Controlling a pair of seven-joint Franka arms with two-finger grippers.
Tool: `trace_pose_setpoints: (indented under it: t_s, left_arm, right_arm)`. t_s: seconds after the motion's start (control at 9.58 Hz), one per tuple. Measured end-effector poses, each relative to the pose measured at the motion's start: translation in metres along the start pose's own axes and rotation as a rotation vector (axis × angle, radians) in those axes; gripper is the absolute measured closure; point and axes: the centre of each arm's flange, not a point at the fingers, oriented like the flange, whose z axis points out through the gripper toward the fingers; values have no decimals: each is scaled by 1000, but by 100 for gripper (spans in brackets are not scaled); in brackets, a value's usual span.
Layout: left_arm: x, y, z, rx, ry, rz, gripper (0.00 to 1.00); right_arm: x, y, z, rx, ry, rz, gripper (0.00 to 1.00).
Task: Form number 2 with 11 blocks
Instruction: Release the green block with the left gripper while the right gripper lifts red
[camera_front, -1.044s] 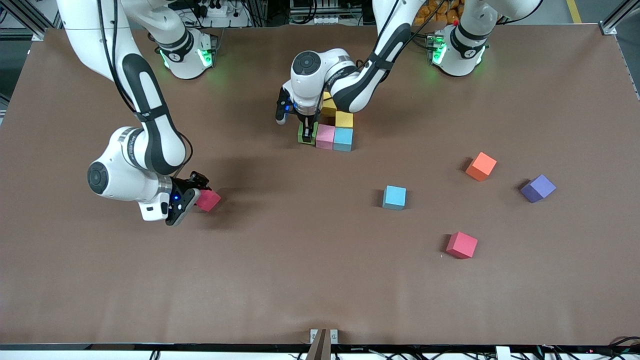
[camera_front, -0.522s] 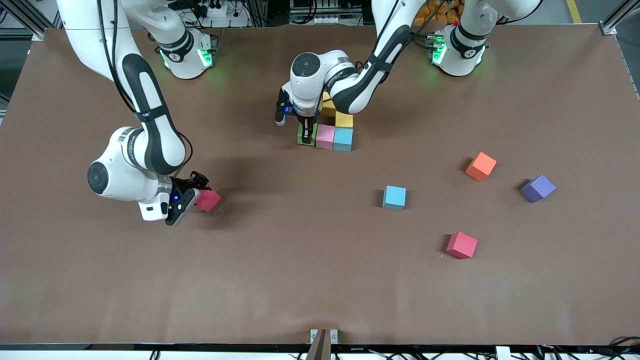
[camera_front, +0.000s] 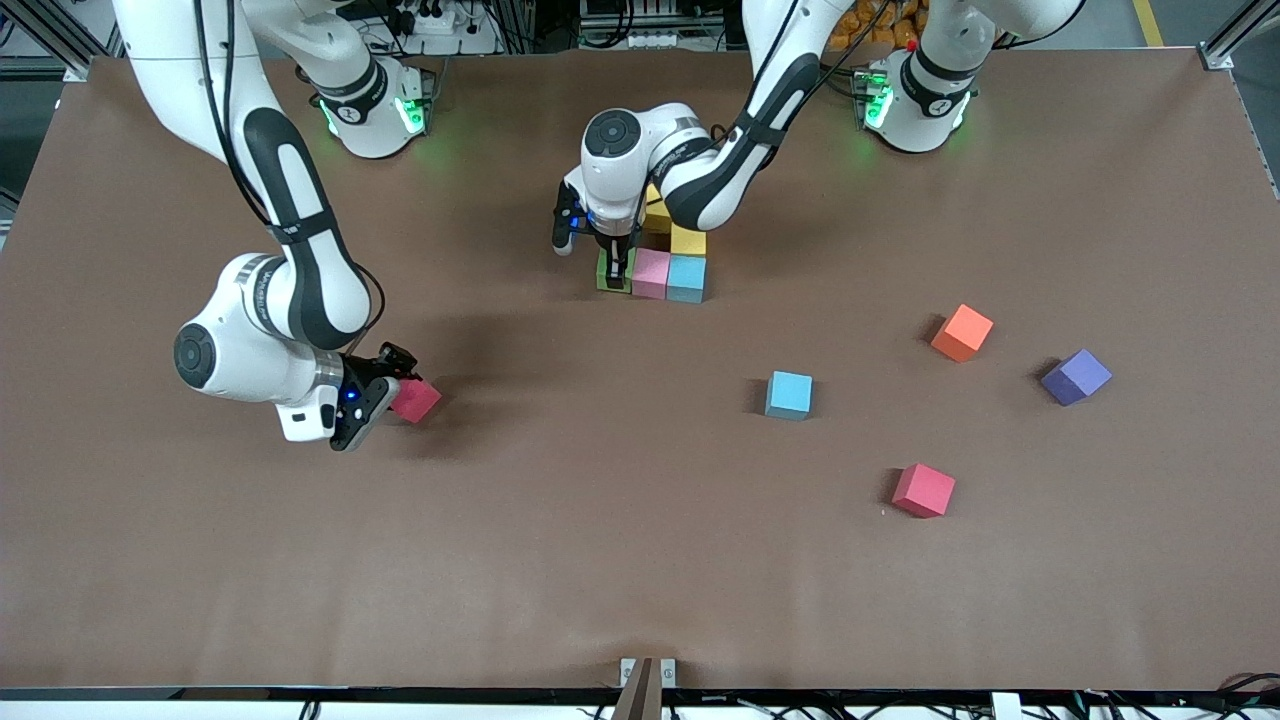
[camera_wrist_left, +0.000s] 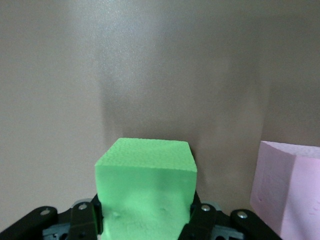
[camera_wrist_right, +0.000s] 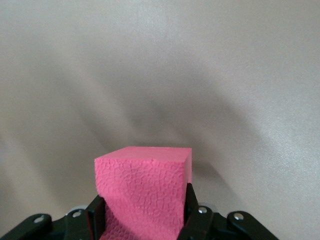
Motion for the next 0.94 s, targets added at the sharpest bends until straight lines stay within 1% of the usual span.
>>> trace_pose_setpoints:
  t_s: [0.21, 0.31, 0.42, 0.52, 0.94]
  left_arm:
    - [0, 0, 0, 0, 0, -2, 40]
    - [0, -1, 0, 0, 0, -4, 27]
    - [-1, -1, 0, 0, 0, -9, 12]
    - [-1, -1, 0, 0, -1, -13, 0]
    - [1, -3, -2, 4, 5, -15, 0]
  right_arm:
    - [0, 0, 0, 0, 0, 0, 40]
    - [0, 0, 0, 0, 0, 1, 40]
    - [0, 0, 0, 0, 1, 1, 40]
    - [0, 0, 0, 0, 1, 1, 40]
    - [1, -1, 0, 9, 16, 16, 40]
